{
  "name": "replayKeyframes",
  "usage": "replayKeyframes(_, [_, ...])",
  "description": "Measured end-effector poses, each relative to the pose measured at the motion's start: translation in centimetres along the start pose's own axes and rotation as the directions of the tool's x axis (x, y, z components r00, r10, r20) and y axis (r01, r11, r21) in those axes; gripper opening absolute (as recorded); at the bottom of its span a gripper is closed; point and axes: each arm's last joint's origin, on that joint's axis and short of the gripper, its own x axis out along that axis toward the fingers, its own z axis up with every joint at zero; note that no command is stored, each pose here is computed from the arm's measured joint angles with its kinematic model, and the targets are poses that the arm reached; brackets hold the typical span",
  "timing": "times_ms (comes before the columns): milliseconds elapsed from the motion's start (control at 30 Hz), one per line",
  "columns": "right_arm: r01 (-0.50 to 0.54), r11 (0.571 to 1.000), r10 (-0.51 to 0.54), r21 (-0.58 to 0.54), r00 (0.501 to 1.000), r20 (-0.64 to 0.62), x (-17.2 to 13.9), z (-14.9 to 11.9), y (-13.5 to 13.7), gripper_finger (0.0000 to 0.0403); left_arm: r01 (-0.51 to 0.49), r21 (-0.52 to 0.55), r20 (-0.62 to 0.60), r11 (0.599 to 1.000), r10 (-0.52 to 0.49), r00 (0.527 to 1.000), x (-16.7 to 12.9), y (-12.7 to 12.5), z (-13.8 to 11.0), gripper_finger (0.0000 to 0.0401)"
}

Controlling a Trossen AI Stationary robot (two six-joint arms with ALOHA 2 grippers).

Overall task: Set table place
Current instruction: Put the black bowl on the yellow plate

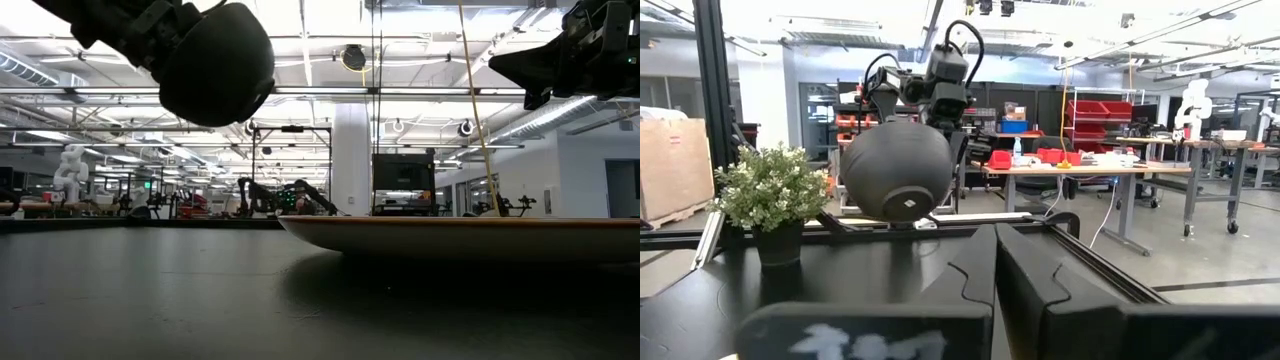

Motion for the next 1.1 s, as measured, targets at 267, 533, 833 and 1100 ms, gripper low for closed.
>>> replayKeyframes(267, [0.000,1.000,0.000,0.000,1.000,0.000,0.0,0.0,0.0,0.0000,0.024,-0.005,0.008,1.000,-0.024,1.000,0.1,-0.1,-0.1,0.0004])
replayKeyframes(533, [0.000,1.000,0.000,0.001,1.000,0.003,0.0,0.0,0.0,0.0000,0.152,0.026,0.042,0.988,-0.153,0.987,2.0,-1.6,0.4,0.0004])
replayKeyframes(833, [0.000,1.000,0.000,0.001,1.000,0.007,0.0,0.1,0.0,0.0000,0.233,0.063,0.099,0.970,-0.238,0.966,4.1,-2.8,1.2,0.0004])
replayKeyframes(1100, [0.000,1.000,0.000,0.002,1.000,0.008,0.0,0.1,0.0,0.0000,0.262,0.084,0.078,0.961,-0.268,0.960,5.9,-3.1,2.7,0.0004])
